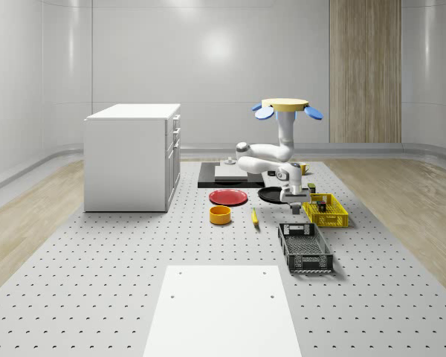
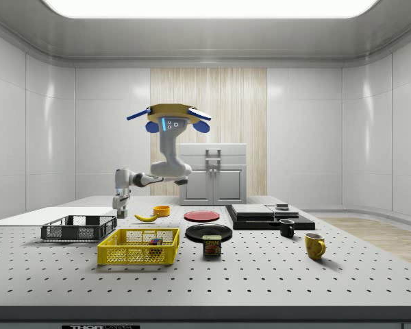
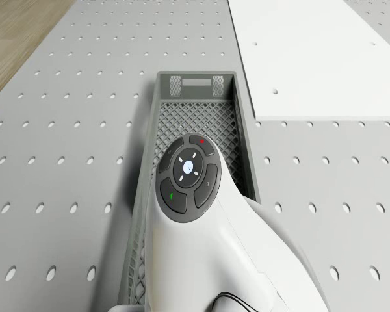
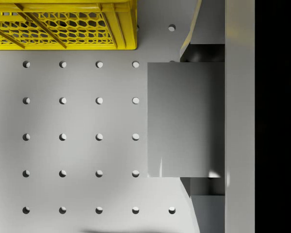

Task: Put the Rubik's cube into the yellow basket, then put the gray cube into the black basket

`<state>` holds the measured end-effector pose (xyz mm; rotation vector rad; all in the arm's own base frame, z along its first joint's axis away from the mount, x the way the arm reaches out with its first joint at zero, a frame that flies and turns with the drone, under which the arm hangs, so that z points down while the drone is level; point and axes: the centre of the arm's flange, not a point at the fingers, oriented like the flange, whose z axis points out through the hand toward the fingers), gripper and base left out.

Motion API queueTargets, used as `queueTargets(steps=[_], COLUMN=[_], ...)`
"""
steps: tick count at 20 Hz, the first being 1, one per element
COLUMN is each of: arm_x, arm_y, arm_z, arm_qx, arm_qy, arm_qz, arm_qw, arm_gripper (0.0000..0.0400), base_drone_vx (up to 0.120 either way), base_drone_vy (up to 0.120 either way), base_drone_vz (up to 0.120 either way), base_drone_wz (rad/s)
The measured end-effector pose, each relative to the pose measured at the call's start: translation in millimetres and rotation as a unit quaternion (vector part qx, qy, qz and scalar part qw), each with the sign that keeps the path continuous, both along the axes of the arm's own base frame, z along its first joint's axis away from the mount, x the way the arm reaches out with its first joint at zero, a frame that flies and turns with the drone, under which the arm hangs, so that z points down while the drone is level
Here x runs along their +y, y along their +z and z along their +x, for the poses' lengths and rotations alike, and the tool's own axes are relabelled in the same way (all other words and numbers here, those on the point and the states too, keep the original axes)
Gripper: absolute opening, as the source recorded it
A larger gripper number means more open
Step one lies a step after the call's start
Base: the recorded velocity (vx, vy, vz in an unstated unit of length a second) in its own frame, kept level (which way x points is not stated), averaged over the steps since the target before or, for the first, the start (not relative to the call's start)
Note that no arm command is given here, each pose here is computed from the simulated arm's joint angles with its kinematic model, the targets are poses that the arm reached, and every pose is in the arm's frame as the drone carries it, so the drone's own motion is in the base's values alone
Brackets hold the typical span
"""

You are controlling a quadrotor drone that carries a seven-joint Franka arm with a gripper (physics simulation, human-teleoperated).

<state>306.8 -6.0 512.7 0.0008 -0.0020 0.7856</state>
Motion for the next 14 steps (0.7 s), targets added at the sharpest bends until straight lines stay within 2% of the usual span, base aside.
queueTargets(steps=[14], arm_x=[0.0], arm_y=[0.0], arm_z=[0.0], arm_qx=[0.0000], arm_qy=[0.000], arm_qz=[0.000], arm_qw=[1.000], arm_gripper=[0.0250], base_drone_vx=[0.120], base_drone_vy=[0.000], base_drone_vz=[0.000], base_drone_wz=[0.000])
